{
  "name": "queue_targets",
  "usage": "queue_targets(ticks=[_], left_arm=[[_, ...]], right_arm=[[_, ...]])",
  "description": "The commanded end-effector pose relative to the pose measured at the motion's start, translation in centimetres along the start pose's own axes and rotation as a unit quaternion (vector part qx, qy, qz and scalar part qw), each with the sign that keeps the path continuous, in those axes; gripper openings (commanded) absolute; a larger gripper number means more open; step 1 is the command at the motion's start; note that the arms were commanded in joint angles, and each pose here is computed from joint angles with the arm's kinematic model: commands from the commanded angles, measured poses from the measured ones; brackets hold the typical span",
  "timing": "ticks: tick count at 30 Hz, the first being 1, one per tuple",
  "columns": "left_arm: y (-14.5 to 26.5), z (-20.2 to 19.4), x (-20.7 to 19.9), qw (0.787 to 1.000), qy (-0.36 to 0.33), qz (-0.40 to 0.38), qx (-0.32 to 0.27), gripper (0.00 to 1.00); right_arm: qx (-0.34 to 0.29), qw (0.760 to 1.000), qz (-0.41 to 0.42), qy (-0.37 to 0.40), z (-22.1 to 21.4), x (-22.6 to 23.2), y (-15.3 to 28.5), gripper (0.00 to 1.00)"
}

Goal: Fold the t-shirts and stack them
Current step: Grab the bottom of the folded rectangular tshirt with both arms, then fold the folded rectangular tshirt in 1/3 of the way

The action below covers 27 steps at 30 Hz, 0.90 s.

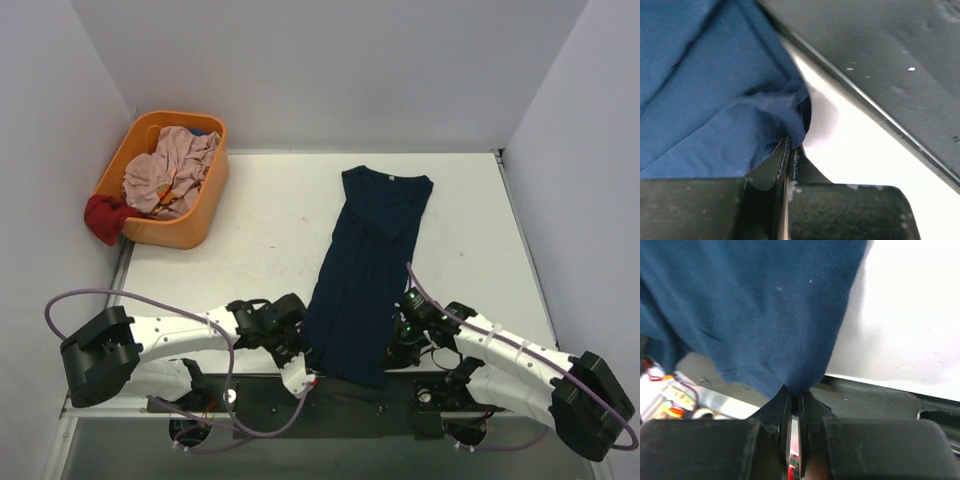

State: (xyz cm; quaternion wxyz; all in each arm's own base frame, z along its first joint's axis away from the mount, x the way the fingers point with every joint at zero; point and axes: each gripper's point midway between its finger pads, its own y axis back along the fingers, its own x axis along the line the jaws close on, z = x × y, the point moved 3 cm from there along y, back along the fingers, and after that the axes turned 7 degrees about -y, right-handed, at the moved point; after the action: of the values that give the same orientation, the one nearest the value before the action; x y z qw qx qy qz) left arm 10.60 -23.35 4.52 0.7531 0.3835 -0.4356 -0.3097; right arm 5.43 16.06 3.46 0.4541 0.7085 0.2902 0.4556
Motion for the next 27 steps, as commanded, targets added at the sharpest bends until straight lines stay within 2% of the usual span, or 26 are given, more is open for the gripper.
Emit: queue_targets(ticks=[1, 2, 3, 4, 5, 8, 11, 12, 13, 16, 19, 27], left_arm=[[2.8, 0.7, 4.3, 0.997, 0.074, 0.021, 0.001, 0.00], [4.3, 0.5, 6.5, 0.995, 0.092, 0.045, -0.002, 0.00], [4.4, 0.7, 6.1, 0.993, 0.113, 0.023, -0.018, 0.00], [5.9, 0.0, 8.2, 0.990, 0.133, 0.048, -0.020, 0.00], [5.8, -0.4, 8.3, 0.987, 0.154, 0.033, -0.026, 0.00], [7.6, -3.4, 12.2, 0.976, 0.206, 0.063, -0.011, 0.00], [6.6, -6.4, 13.9, 0.967, 0.253, 0.036, 0.005, 0.00], [7.7, -7.4, 16.0, 0.963, 0.261, 0.060, 0.015, 0.00], [6.5, -8.6, 16.0, 0.959, 0.278, 0.043, 0.021, 0.00], [6.8, -11.7, 19.5, 0.951, 0.294, 0.084, 0.053, 0.00], [5.5, -14.5, 20.9, 0.943, 0.309, 0.097, 0.072, 0.00], [6.6, -18.9, 25.8, 0.926, 0.327, 0.176, 0.075, 0.00]], right_arm=[[-0.011, 0.999, 0.037, -0.008, 1.8, 1.3, 3.0, 0.00], [-0.029, 0.997, 0.061, -0.031, 3.2, 2.0, 4.2, 0.00], [-0.031, 0.998, 0.057, -0.020, 3.6, 1.6, 4.6, 0.00], [-0.048, 0.995, 0.078, -0.039, 5.2, 2.4, 5.9, 0.00], [-0.045, 0.996, 0.072, -0.031, 5.9, 2.1, 6.1, 0.00], [-0.073, 0.994, 0.081, -0.030, 9.8, 3.3, 8.3, 0.00], [-0.060, 0.995, 0.079, -0.032, 13.2, 3.6, 8.7, 0.00], [-0.082, 0.992, 0.088, -0.031, 15.0, 4.0, 9.8, 0.00], [-0.077, 0.993, 0.079, -0.040, 16.1, 3.7, 9.6, 0.00], [-0.106, 0.990, 0.085, -0.045, 20.1, 3.9, 11.3, 0.00], [-0.089, 0.990, 0.096, -0.051, 22.7, 4.6, 10.9, 0.00], [-0.071, 0.990, 0.111, -0.056, 26.0, 5.7, 10.1, 0.00]])
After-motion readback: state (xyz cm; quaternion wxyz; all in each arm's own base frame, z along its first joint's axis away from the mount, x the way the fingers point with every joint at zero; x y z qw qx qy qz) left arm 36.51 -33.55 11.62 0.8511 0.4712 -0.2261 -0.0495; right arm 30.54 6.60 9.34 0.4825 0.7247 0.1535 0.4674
